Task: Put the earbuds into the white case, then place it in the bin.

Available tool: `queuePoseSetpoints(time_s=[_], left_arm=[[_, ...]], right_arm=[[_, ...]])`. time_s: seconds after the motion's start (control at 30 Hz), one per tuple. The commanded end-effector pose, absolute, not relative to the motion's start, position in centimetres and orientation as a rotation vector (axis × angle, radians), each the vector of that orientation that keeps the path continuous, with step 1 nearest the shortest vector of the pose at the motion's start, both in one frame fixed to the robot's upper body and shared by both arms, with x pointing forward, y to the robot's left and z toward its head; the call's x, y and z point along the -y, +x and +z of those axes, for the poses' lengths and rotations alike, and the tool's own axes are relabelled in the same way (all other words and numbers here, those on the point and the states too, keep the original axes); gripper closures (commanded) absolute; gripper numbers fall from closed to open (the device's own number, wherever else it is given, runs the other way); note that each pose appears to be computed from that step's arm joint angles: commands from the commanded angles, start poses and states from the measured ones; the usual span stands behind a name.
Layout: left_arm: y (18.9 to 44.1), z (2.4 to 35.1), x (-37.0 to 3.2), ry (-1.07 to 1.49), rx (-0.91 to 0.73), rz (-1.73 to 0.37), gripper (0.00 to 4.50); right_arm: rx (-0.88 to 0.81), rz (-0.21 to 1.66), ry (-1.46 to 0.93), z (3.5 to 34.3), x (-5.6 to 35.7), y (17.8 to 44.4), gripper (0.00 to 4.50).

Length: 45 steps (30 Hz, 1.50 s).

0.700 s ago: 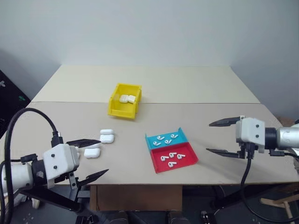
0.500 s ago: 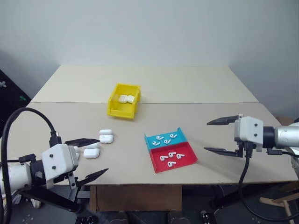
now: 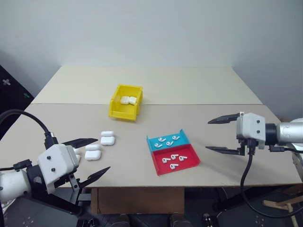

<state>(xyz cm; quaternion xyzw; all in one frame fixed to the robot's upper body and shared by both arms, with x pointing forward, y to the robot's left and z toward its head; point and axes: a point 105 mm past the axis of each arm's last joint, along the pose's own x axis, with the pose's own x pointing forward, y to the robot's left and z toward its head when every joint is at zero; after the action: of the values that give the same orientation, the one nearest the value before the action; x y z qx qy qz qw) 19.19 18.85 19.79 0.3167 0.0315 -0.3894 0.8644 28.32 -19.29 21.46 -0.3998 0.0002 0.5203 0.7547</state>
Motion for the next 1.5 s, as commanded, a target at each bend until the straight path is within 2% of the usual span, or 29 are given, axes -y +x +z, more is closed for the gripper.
queuePoseSetpoints(time_s=[0.03, 0.17, 0.3, 0.4, 0.5, 0.67, 0.8, 1.0, 1.2, 1.5], left_arm=[[18.0, 20.5, -18.3, 0.702, -0.040, -0.747, 0.00], [17.9, 21.2, -19.0, 0.690, -0.012, -0.629, 0.00], [19.0, 20.1, -21.4, 0.615, -0.235, -0.459, 0.00], [18.7, 19.8, -21.8, 0.535, -0.345, -0.405, 0.00], [19.0, 19.1, -24.3, 0.460, -0.523, -0.279, 0.00], [21.1, 20.0, -28.0, 0.272, -0.564, -0.051, 0.00], [20.9, 19.5, -27.7, 0.234, -0.653, -0.034, 0.00], [21.2, 18.2, -29.1, 0.221, -0.772, 0.089, 0.00], [22.6, 17.9, -29.9, 0.185, -0.822, 0.117, 0.00], [24.4, 15.7, -29.9, 0.044, -0.852, 0.105, 0.00]], right_arm=[[0.013, 1.148, -0.911, 22.4, 19.2, 28.0, 0.04], [0.015, 1.191, -0.862, 22.7, 19.1, 26.8, 0.04], [-0.013, 1.161, -0.874, 22.2, 19.3, 27.0, 0.04], [-0.049, 1.167, -0.872, 21.9, 19.3, 26.8, 0.04], [-0.065, 1.178, -0.880, 21.6, 19.3, 26.7, 0.04], [-0.079, 1.170, -0.873, 21.6, 19.2, 26.8, 0.04], [-0.083, 1.173, -0.856, 21.4, 18.9, 26.5, 0.04], [-0.087, 1.166, -0.847, 20.9, 18.7, 26.3, 0.04], [-0.089, 1.155, -0.849, 20.8, 18.7, 26.3, 0.04], [-0.105, 1.113, -0.836, 20.3, 19.0, 25.6, 0.04]])
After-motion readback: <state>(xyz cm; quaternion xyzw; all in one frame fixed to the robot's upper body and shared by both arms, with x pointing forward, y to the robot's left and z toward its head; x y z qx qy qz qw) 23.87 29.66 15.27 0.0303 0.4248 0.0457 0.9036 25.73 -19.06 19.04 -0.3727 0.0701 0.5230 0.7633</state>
